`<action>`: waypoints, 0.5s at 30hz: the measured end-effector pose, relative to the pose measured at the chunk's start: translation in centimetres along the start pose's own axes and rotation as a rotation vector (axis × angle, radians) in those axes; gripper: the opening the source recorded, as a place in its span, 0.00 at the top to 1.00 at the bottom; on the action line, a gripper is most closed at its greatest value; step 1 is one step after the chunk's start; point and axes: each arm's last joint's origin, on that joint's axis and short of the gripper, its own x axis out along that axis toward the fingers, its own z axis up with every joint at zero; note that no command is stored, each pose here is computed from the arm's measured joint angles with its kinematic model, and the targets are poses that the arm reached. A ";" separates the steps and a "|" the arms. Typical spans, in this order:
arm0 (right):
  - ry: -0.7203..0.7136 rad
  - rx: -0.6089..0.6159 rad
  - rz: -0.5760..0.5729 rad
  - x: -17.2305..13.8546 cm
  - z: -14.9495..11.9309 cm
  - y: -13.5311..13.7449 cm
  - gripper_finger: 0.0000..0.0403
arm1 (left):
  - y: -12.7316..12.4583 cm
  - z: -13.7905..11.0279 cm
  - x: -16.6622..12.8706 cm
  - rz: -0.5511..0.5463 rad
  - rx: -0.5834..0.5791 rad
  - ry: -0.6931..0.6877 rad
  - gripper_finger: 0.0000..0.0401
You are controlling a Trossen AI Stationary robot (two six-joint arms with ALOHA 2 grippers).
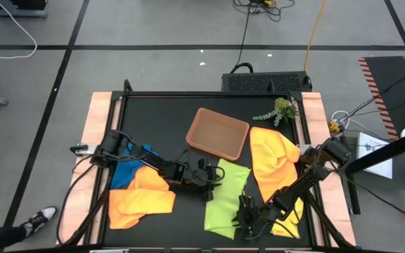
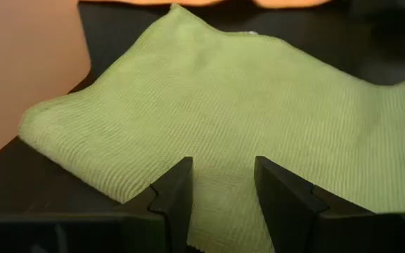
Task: Fold microfiber towels
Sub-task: Fold the green microfiber towel
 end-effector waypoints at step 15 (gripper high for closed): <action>-0.060 0.044 0.255 1.0 -0.7 2.3 0.83 | 1.4 -0.4 0.1 0.104 -0.098 0.060 0.62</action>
